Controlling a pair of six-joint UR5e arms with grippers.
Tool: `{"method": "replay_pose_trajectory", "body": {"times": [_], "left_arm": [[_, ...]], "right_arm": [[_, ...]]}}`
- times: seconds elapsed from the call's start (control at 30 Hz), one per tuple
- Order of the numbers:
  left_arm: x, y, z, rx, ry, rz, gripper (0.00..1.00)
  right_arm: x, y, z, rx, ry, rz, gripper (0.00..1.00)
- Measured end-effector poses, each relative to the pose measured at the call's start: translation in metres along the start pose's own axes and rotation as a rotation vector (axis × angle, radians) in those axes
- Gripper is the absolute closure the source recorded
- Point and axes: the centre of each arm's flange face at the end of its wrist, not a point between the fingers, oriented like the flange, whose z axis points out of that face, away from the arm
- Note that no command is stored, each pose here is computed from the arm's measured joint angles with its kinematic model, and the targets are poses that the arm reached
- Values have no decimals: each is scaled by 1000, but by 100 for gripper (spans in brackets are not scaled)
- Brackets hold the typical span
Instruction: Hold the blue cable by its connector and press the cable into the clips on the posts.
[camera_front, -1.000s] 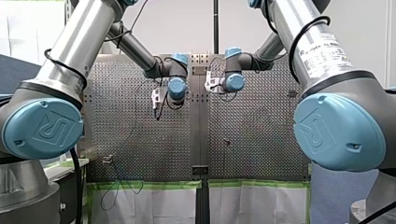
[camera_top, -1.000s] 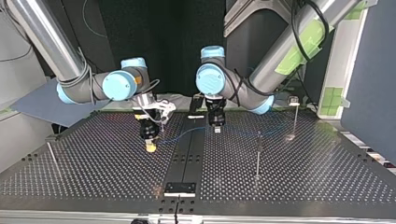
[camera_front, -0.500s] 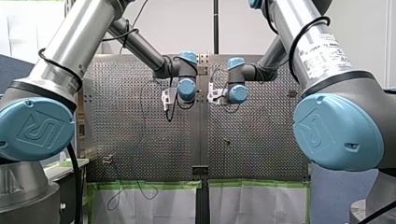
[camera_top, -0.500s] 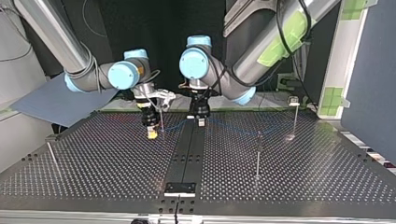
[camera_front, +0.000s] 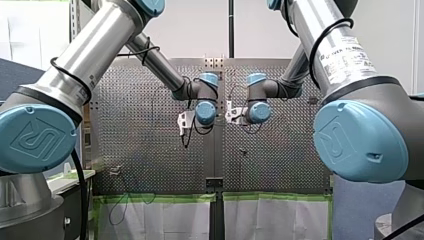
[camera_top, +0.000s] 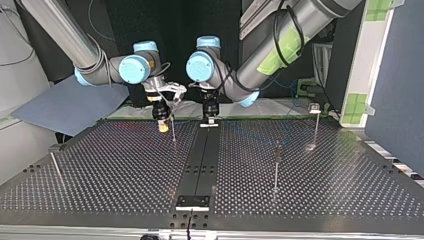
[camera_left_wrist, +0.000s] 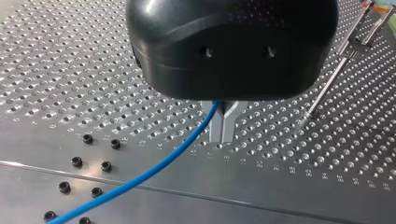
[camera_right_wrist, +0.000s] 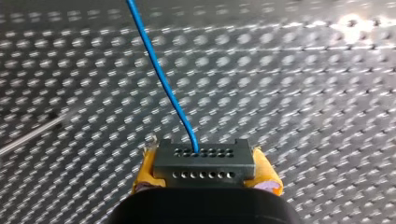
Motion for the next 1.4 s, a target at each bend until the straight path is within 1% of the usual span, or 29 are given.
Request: {"method": "replay_pose_trajectory", "body": {"times": [0.2,0.33,0.4,0.53,0.63,0.83,0.9,1.0,1.17,1.3,1.4], "left_arm": [[23,-7,0,8,1,2,100],[46,-15,-2,26,5,8,100],[52,-20,-4,35,3,7,100],[59,-32,-13,60,-4,3,100],[61,-43,-22,82,-17,-10,100],[64,-54,-30,100,-32,-26,100],[70,-57,-32,109,-35,-28,100],[85,-60,-31,124,-32,-27,100],[115,-60,-25,136,-19,-21,100],[132,-57,-22,140,-3,-10,100],[137,-56,-19,143,1,-9,100]], "right_arm": [[-25,11,-15,-23,-48,-2,100],[-40,19,-24,-42,-79,-5,100],[-47,25,-29,-52,-89,-5,100],[-60,34,-37,-68,-101,-2,100],[-69,42,-44,-80,-107,0,100],[-87,58,-56,-105,-111,7,100],[-93,64,-61,-115,-118,11,100],[-102,71,-68,-123,-127,17,100],[-116,79,-71,-124,-139,23,100],[-132,85,-67,-111,-143,30,100],[-139,89,-64,-98,-132,38,100]]}}
